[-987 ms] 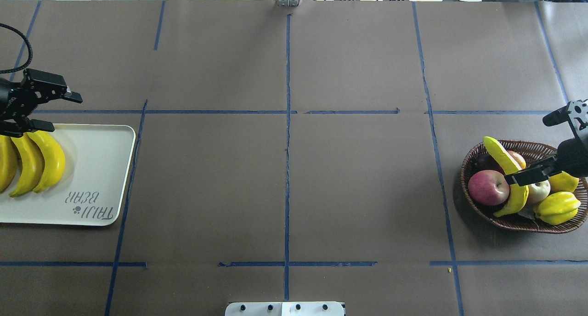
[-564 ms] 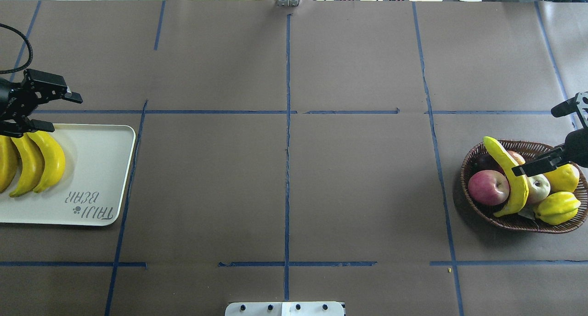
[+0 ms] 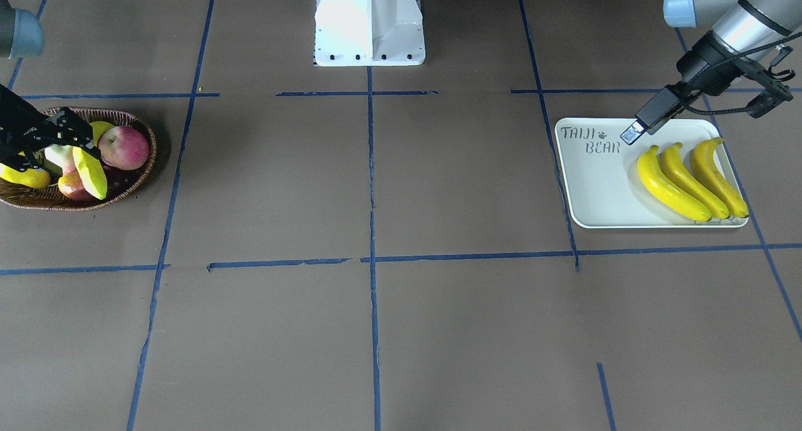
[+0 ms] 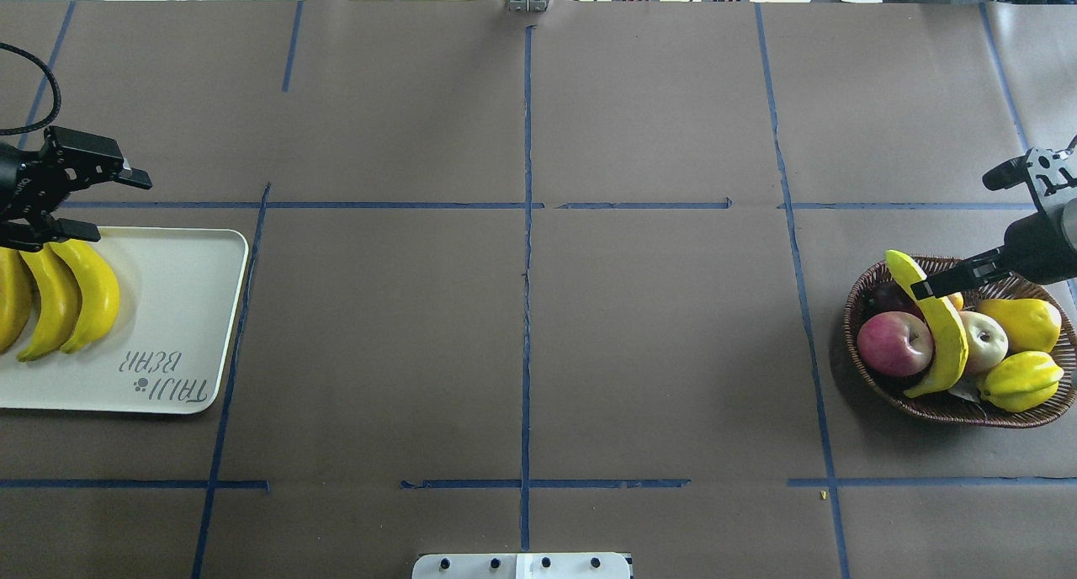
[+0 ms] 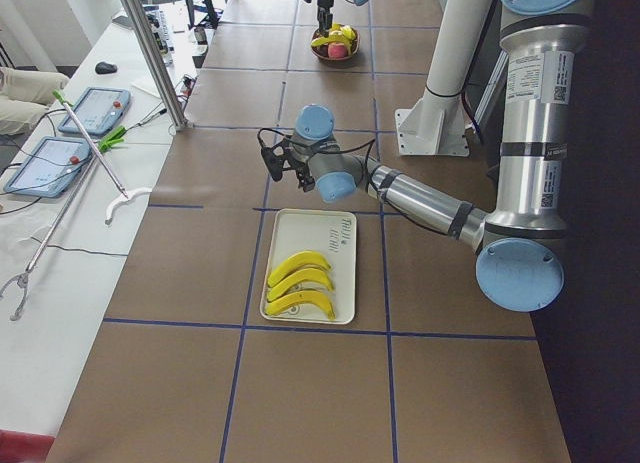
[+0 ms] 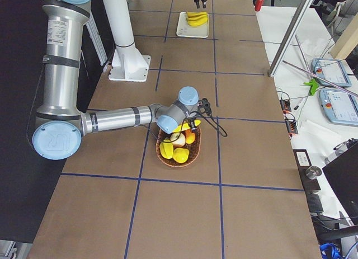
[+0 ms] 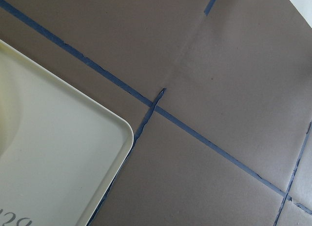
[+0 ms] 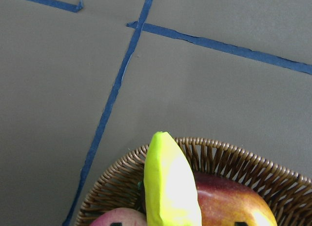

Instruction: Transfer all bananas from basket to plate

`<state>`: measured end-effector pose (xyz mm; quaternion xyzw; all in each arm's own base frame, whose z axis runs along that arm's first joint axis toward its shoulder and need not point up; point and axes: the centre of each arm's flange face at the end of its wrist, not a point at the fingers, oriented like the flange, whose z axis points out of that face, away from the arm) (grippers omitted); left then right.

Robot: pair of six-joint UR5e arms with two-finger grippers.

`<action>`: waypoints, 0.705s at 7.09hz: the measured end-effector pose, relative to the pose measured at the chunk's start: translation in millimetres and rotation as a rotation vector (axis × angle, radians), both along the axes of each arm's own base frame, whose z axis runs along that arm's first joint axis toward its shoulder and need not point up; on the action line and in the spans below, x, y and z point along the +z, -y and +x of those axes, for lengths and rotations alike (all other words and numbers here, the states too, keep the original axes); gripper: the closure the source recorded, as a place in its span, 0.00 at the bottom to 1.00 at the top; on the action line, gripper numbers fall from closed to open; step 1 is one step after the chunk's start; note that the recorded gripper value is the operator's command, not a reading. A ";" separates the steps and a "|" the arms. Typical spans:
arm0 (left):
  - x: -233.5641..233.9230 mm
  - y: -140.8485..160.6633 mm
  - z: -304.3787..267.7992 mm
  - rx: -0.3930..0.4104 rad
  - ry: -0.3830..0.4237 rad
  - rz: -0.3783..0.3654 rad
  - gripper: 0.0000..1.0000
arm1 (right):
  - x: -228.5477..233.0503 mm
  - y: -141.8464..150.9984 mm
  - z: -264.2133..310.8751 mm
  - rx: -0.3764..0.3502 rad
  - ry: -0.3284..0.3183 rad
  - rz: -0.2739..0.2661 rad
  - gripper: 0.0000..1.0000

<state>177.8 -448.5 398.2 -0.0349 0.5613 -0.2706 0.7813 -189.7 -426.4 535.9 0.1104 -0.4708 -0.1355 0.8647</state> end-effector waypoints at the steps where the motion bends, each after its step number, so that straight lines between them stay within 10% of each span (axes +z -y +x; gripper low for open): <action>1: 0.0 0.0 0.0 0.000 0.000 0.000 0.00 | 1.9 -1.3 -3.0 -0.005 -0.002 -0.006 0.21; 5: 0.5 -0.3 -0.2 0.000 0.001 -0.001 0.00 | 13.4 -15.2 -13.1 -0.037 -0.016 -0.030 0.27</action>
